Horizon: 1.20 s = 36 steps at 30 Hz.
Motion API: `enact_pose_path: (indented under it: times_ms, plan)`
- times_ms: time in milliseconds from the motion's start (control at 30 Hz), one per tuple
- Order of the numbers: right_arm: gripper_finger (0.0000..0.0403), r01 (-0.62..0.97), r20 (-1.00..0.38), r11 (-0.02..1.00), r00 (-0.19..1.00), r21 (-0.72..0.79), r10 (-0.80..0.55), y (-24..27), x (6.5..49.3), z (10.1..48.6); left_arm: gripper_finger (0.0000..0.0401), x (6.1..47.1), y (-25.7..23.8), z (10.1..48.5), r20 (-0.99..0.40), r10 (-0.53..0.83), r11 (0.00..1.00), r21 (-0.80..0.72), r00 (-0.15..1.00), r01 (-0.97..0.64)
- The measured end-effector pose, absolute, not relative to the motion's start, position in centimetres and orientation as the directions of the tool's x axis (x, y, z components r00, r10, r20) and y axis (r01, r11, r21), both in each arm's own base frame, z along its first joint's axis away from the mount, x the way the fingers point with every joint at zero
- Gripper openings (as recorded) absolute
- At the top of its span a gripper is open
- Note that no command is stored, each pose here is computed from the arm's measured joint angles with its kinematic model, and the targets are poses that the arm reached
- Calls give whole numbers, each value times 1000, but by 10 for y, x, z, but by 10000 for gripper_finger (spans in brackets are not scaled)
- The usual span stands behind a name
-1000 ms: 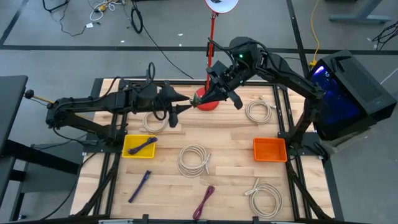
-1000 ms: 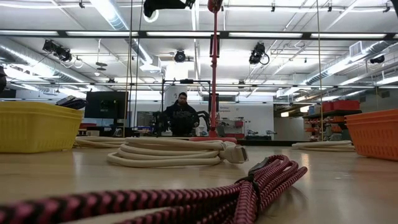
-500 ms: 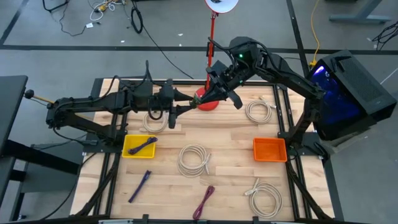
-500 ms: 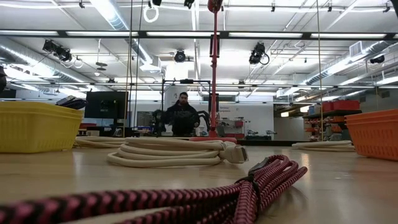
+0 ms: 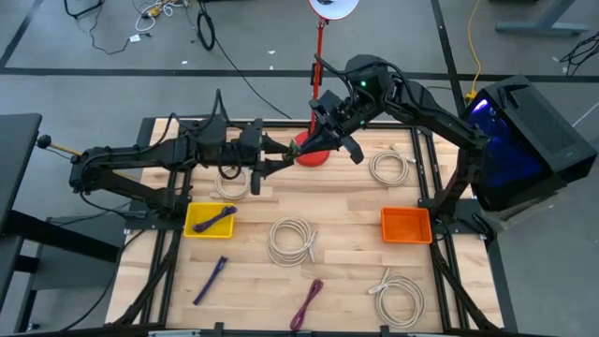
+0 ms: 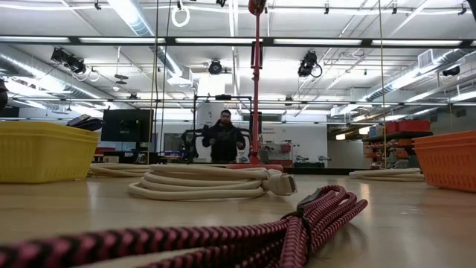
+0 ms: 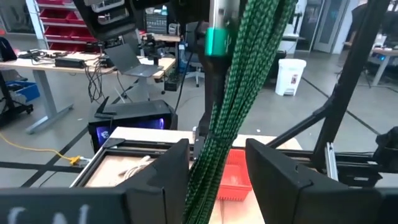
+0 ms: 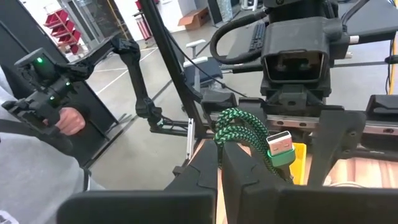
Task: Pick & Place USB Port
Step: Put the black and green charger cable into the yellow bin
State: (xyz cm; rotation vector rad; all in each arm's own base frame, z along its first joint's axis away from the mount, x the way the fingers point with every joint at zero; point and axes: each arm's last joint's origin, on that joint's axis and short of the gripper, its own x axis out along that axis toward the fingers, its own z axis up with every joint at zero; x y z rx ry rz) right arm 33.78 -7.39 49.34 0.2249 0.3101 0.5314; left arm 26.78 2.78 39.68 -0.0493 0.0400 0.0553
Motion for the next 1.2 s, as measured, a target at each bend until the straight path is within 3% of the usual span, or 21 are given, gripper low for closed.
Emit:
enact_pose_path:
  times_ms: [67, 167, 200, 600, 867, 1033, 1200]
  plan:
    - [0, -461, -231, 839, 817, 289, 528, -74, 338, 493, 124, 268, 28, 397, -43, 68, 996, -47, 997, -70]
    - [0, -458, -230, 842, 820, 284, 523, -74, 338, 494, 34, 268, 28, 397, -44, 69, 997, -42, 997, -70]
    - [0, -458, -230, 842, 820, 285, 524, -74, 338, 494, 22, 268, 28, 396, -46, 72, 996, -44, 996, -74]
    - [11, -420, -235, 860, 840, 289, 489, -83, 336, 493, 17, 267, 30, 395, -65, 139, 988, -65, 988, -143]
    - [99, -381, -243, 878, 858, 290, 453, -100, 332, 492, 17, 267, 30, 391, -103, 144, 985, -78, 984, -152]
    - [152, -321, -271, 890, 870, 322, 412, -116, 325, 488, 17, 265, 31, 380, -216, 177, 976, -86, 960, -200]
    - [178, -247, -317, 897, 873, 367, 370, -133, 315, 483, 17, 258, 31, 362, -401, 190, 958, -125, 896, -259]
